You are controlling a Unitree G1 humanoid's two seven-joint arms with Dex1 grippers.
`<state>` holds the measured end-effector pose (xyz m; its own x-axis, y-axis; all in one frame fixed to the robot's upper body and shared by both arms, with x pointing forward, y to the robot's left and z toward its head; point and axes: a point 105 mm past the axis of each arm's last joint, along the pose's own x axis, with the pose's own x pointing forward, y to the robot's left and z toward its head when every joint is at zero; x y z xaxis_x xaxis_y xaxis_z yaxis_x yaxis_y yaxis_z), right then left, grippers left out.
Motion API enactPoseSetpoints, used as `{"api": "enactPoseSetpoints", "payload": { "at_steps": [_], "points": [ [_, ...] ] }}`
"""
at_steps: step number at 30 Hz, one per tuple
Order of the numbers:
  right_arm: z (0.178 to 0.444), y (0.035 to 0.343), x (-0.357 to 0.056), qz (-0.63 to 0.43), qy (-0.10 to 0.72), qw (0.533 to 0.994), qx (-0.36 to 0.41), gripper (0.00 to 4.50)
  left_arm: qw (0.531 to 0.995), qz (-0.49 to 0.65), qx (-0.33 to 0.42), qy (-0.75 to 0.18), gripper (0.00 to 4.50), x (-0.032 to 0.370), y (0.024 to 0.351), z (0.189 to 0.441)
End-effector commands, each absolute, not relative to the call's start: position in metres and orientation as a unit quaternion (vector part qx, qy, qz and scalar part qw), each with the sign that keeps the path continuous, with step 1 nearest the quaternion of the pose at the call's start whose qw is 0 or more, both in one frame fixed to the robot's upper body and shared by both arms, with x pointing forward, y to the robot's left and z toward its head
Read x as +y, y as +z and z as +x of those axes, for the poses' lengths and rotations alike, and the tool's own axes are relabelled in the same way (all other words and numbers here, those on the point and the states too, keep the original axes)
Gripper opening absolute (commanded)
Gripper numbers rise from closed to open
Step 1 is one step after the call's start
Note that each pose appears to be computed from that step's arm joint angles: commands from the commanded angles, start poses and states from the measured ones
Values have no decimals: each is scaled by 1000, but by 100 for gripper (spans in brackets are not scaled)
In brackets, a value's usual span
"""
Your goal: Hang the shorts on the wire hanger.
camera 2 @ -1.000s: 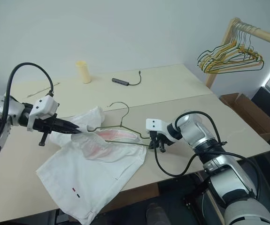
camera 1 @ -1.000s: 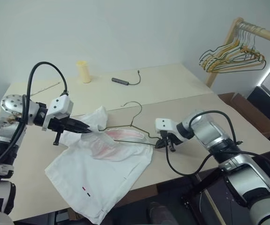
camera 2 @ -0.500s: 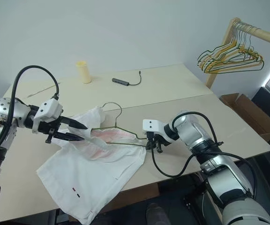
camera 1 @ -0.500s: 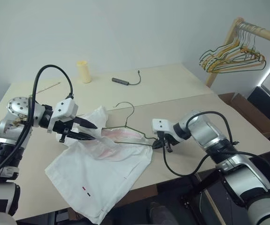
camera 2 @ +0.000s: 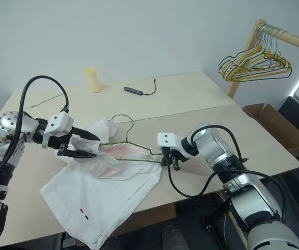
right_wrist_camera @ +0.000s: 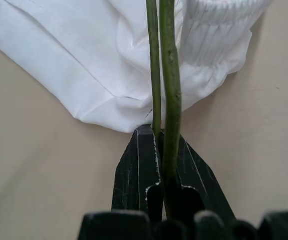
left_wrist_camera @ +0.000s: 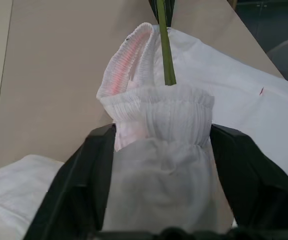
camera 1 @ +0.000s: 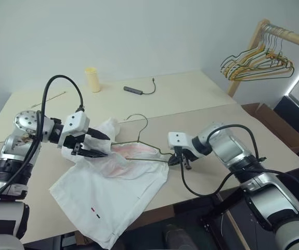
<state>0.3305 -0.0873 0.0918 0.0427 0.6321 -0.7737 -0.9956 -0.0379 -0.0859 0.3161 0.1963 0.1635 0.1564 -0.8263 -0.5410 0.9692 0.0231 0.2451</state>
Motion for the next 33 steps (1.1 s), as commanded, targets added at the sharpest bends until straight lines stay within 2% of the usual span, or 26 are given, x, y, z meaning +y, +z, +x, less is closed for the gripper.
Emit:
{"api": "enactPoseSetpoints", "payload": {
  "at_steps": [1, 2, 5, 6, 9, 17, 20, 24, 25, 27, 33],
  "points": [
    [331, 110, -83, -337, 644, 645, 238, 0, 704, 310, 101, -631, 423, 195, 179, 320],
    [332, 110, -82, -337, 643, 645, 237, 0, 702, 313, 104, -632, 447, 195, 179, 320],
    [332, 111, -82, -340, 642, 646, 235, 0, 701, 301, 105, -638, 447, 192, 178, 319],
    [332, 111, -82, -340, 642, 646, 235, 0, 701, 298, 105, -640, 430, 191, 179, 319],
    [332, 111, -82, -342, 642, 645, 235, 0, 706, 291, 101, -638, 354, 189, 181, 321],
    [332, 111, -82, -345, 640, 645, 235, 0, 693, 299, 124, -644, 88, 192, 176, 318],
    [335, 113, -79, -351, 637, 652, 215, 0, 693, 304, 122, -642, 2, 192, 175, 318],
    [340, 119, -74, -376, 628, 662, 165, 0, 707, 323, 110, -620, 0, 191, 179, 325],
    [342, 126, -68, -375, 629, 670, 123, 0, 710, 331, 104, -613, 0, 191, 182, 327],
    [350, 138, -62, -368, 614, 692, 89, 0, 718, 340, 84, -602, 0, 191, 191, 332],
    [361, 178, -62, -376, 575, 727, 27, 182, 761, 344, 20, -550, 0, 196, 232, 349]
  ]
}}
